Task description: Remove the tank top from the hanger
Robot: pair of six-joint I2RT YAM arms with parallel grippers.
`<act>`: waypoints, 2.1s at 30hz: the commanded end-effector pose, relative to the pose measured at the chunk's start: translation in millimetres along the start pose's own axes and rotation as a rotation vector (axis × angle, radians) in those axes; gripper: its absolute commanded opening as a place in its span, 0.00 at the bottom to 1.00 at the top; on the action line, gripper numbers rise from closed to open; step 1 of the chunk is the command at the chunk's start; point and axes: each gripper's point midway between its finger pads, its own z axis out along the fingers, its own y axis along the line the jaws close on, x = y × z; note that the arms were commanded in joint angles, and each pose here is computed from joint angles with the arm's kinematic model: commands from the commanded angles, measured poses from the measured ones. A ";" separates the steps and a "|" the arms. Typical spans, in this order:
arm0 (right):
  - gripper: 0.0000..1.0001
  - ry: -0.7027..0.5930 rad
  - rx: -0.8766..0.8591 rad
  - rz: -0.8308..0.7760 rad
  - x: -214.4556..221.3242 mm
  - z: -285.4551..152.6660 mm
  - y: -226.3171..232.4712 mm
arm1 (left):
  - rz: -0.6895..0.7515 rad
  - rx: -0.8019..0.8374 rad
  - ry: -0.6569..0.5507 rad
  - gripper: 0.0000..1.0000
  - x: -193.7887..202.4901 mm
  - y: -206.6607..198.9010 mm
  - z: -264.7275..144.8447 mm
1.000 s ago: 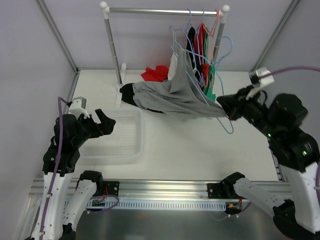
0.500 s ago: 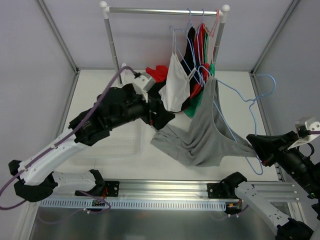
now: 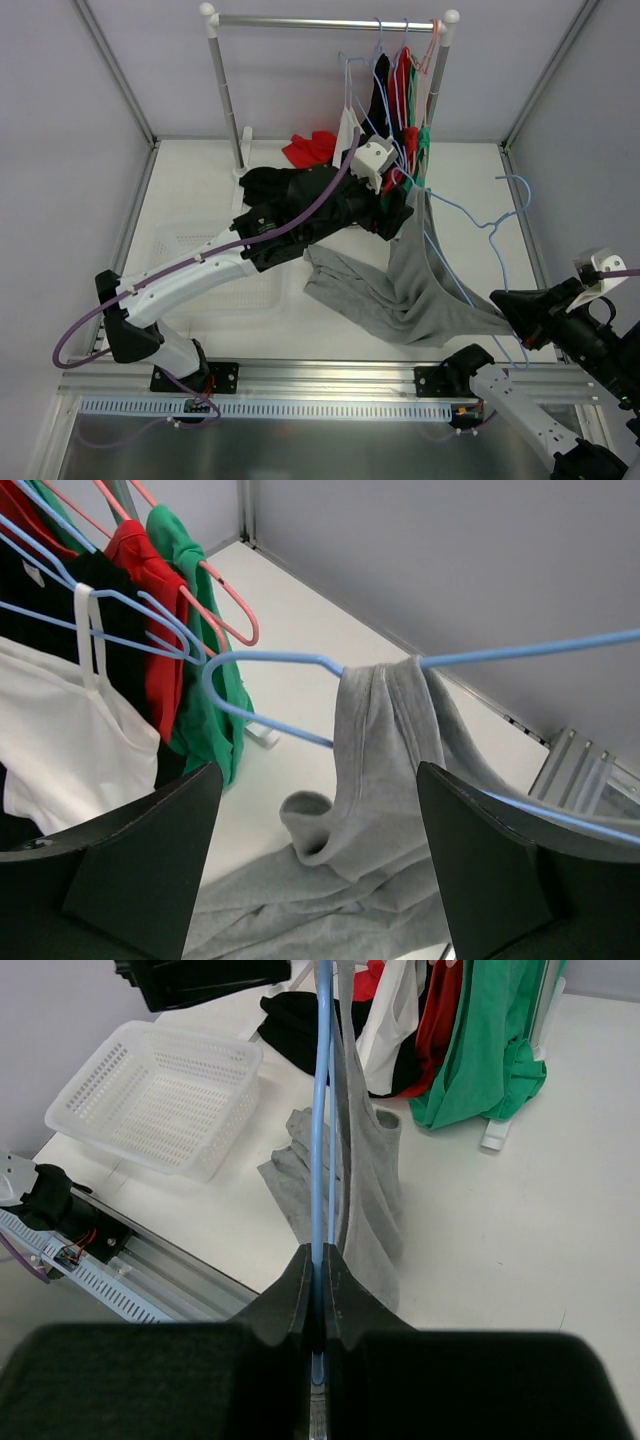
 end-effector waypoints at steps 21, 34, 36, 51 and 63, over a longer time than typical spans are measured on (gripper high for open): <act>0.00 0.041 -0.013 -0.029 10.6 18.1 -1.2 | -0.095 -0.187 -0.178 0.00 -34.4 25.5 11.7; 0.00 -0.098 -0.209 -0.140 8.1 1.5 27.3 | -0.148 -0.621 -0.260 0.00 -44.7 107.9 -41.5; 0.00 -0.162 -0.218 -0.155 6.3 -5.7 28.1 | -0.144 -0.617 -0.250 0.00 -44.3 108.9 -43.5; 0.00 -0.550 -0.281 -0.121 -60.1 10.5 42.1 | -0.203 0.008 -0.066 0.00 20.8 18.3 -54.8; 0.00 -0.906 -0.433 0.085 -125.8 71.2 55.7 | -0.265 0.441 -0.012 0.00 97.3 -44.5 -82.3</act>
